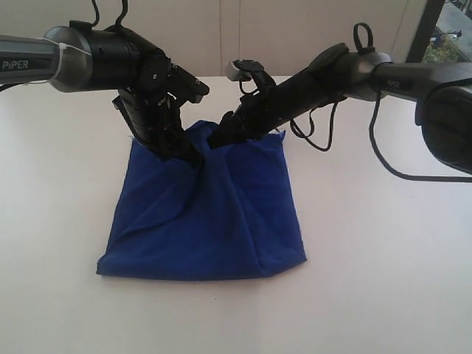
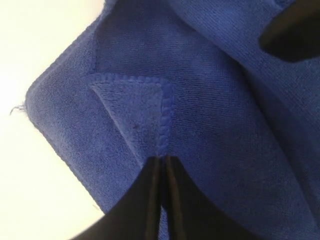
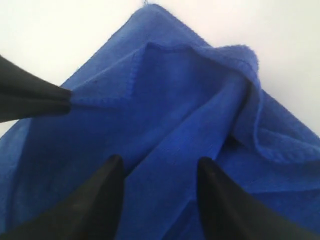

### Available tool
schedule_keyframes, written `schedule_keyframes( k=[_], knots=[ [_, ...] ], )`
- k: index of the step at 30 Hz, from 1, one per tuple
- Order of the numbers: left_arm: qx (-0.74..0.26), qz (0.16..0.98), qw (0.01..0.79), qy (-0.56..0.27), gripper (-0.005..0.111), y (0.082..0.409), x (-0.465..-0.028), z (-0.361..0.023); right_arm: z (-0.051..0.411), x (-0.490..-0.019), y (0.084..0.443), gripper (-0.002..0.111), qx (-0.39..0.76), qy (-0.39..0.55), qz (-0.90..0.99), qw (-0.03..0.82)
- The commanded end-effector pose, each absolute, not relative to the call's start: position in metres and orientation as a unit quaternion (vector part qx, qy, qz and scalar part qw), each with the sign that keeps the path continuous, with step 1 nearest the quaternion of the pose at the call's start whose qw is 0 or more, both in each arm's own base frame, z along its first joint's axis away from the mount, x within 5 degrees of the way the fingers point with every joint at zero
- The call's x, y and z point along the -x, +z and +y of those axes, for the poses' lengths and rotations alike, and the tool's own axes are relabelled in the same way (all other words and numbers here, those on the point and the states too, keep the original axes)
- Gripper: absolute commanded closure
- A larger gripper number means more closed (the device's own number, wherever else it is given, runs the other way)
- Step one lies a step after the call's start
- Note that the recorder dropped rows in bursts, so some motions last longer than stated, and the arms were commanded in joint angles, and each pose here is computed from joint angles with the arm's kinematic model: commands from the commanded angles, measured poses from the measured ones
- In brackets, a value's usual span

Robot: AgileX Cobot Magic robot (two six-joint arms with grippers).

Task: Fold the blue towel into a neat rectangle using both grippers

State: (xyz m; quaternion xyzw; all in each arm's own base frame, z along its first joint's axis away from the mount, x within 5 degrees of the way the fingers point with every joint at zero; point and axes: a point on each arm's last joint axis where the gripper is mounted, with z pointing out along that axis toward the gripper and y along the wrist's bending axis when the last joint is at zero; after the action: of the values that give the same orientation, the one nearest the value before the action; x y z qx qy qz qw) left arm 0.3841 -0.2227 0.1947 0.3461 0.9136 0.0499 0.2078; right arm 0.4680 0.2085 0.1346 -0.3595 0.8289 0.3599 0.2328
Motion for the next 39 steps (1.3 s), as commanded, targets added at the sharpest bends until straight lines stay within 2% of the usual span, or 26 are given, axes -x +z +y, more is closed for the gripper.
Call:
schedule_keyframes(
  k=[1,6,11,16,21,27,33,39],
  knots=[
    [-0.342,0.916,0.204,0.049,0.097,0.196,-0.383,-0.222,0.207,-0.473,0.133,0.065,0.336,0.337,0.844,0.247],
    [-0.342,0.916,0.204,0.049,0.097,0.196,-0.383,-0.222,0.208,-0.472,0.130,0.065,0.334,0.338,0.846,0.242],
    [-0.342,0.916,0.204,0.049,0.097,0.196,-0.383,-0.222,0.209,-0.470,0.111,0.066,0.327,0.348,0.851,0.217],
    [-0.342,0.916,0.205,0.048,0.097,0.196,-0.383,-0.222,0.211,-0.467,0.110,0.084,0.326,0.367,0.847,0.204],
    [-0.342,0.916,0.206,0.048,0.097,0.196,-0.383,-0.222,0.213,-0.467,0.113,0.108,0.326,0.379,0.841,0.208],
    [-0.341,0.916,0.206,0.047,0.097,0.196,-0.383,-0.222,0.215,-0.460,0.136,0.108,0.352,0.398,0.822,0.207],
    [-0.339,0.918,0.201,0.043,0.097,0.197,-0.382,-0.222,0.205,-0.459,0.156,0.108,0.385,0.348,0.829,0.209],
    [-0.341,0.919,0.191,0.048,0.097,0.196,-0.381,-0.221,0.197,-0.452,0.175,0.108,0.408,0.356,0.818,0.192]
  ],
)
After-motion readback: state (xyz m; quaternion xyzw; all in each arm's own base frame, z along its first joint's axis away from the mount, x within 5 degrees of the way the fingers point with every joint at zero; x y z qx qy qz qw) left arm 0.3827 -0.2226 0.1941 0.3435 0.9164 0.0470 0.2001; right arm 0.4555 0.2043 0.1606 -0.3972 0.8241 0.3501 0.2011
